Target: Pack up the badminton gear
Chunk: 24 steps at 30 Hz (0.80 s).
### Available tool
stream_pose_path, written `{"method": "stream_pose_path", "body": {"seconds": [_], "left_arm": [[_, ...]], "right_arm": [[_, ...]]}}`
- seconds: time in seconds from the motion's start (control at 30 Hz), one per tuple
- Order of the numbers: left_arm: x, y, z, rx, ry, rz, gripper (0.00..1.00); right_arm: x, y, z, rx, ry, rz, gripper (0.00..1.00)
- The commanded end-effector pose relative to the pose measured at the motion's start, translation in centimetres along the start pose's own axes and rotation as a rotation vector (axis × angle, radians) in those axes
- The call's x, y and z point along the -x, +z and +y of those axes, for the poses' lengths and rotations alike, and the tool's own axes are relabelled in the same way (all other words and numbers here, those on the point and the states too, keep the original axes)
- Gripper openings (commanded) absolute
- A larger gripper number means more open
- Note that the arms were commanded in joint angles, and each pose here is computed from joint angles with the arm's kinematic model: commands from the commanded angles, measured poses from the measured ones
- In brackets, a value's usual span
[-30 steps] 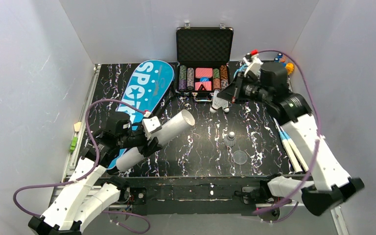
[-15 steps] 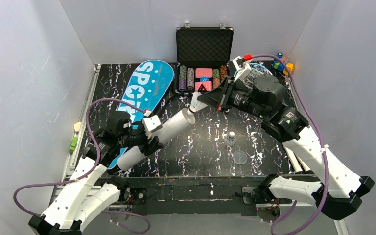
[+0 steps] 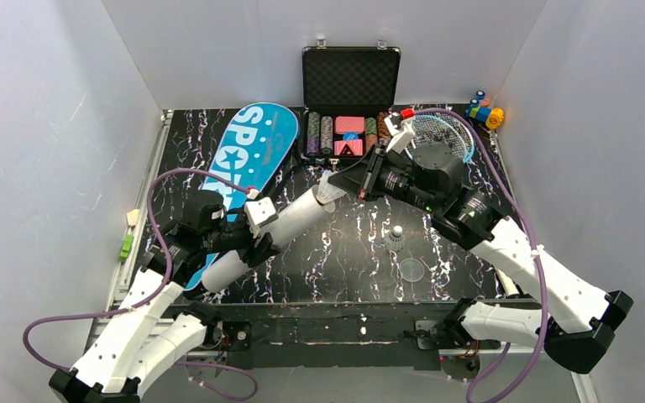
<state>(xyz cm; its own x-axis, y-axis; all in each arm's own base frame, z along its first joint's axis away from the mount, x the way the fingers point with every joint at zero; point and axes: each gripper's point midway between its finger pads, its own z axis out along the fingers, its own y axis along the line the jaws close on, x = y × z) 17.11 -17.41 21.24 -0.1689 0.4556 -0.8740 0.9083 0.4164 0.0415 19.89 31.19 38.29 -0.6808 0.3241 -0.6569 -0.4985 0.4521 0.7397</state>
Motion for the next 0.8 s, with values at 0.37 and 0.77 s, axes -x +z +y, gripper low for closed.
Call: {"method": "stream_pose_path", "body": {"seconds": [0.37, 0.77], "left_arm": [[2.9, -1.1, -0.1, 0.004, 0.043, -0.091, 0.28], [3.9, -1.9, -0.9, -0.02, 0.079, -0.121, 0.27]], "right_arm": [[0.0, -2.3, 2.7, 0.068, 0.005, 0.019, 0.5], [-1.1, -1.8, -2.9, -0.162, -0.052, 0.098, 0.5]]}}
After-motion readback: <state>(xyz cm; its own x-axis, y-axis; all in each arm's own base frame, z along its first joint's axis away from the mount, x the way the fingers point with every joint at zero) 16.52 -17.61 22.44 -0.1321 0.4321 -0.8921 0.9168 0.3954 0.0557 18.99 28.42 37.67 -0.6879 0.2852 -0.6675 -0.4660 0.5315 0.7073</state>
